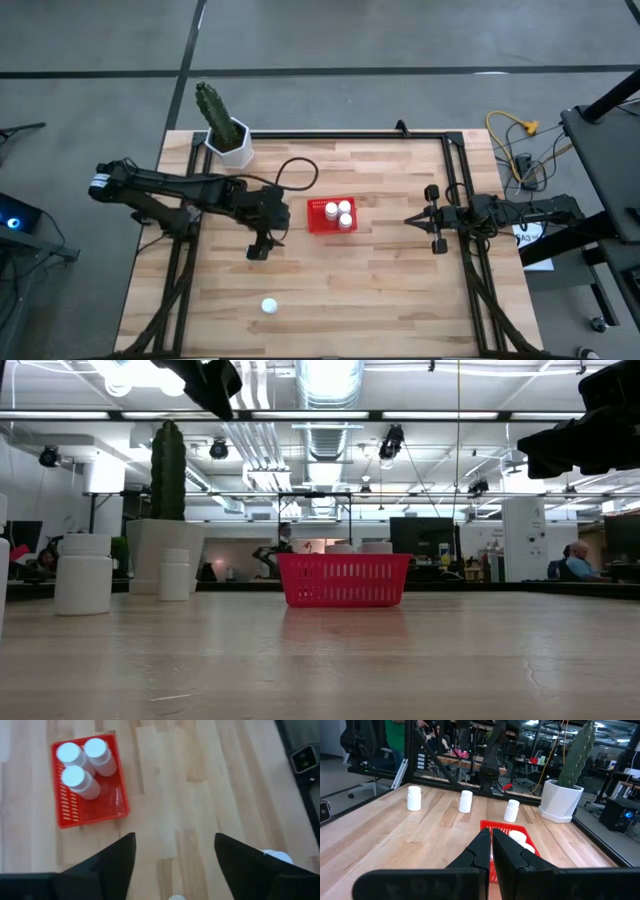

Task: Pick and place pill bottles into a basket
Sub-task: Put the white pill bottle into the red bin

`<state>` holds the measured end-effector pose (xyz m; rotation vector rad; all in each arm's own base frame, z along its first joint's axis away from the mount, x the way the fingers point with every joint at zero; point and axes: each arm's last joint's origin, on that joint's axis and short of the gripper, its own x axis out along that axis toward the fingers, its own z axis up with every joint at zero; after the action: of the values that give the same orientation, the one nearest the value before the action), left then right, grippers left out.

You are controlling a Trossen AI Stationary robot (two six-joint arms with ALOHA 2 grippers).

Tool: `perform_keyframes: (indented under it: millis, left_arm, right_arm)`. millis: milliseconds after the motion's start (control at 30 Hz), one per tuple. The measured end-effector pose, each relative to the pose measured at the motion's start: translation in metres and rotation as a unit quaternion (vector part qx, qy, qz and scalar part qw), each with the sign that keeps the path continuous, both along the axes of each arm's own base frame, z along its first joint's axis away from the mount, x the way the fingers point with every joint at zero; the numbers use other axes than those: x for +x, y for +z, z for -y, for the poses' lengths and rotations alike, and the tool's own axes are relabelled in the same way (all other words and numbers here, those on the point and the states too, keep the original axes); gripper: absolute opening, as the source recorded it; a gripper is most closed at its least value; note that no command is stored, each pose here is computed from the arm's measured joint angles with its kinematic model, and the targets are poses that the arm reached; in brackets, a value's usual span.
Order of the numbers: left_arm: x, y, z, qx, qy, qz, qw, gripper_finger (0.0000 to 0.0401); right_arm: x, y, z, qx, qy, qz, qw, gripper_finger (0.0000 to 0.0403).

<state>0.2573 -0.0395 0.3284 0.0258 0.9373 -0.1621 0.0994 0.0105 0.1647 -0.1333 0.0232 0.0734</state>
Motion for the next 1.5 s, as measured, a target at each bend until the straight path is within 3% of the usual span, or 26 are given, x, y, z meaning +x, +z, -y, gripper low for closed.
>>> perform_keyframes:
  millis: [267, 600, 800, 1100, 1500]
  left_arm:
    - [-0.001, 0.001, 0.01, -0.051, -0.054, -0.003, 0.997, 0.0285]
    - [-0.009, 0.0, 0.049, -0.052, -0.133, 0.0, 0.99, 0.0286]
    - [-0.008, -0.01, 0.085, -0.002, -0.171, -0.007, 0.985, 0.0286]
    - [0.011, -0.045, 0.137, 0.038, -0.23, -0.08, 0.969, 0.0286]
    - [0.031, -0.065, 0.164, 0.074, -0.236, -0.139, 0.959, 0.0286]
  right_arm:
    - [0.0, 0.0, 0.0, 0.0, 0.0, 0.0, 1.0, 0.0009]
    - [0.0, 0.0, 0.0, 0.0, 0.0, 0.0, 1.0, 0.0009]
    - [0.0, 0.0, 0.0, 0.0, 0.0, 0.0, 1.0, 0.0009]
    - [0.0, 0.0, 0.0, 0.0, 0.0, 0.0, 1.0, 0.0009]
    - [0.0, 0.0, 0.0, 0.0, 0.0, 0.0, 1.0, 0.0009]
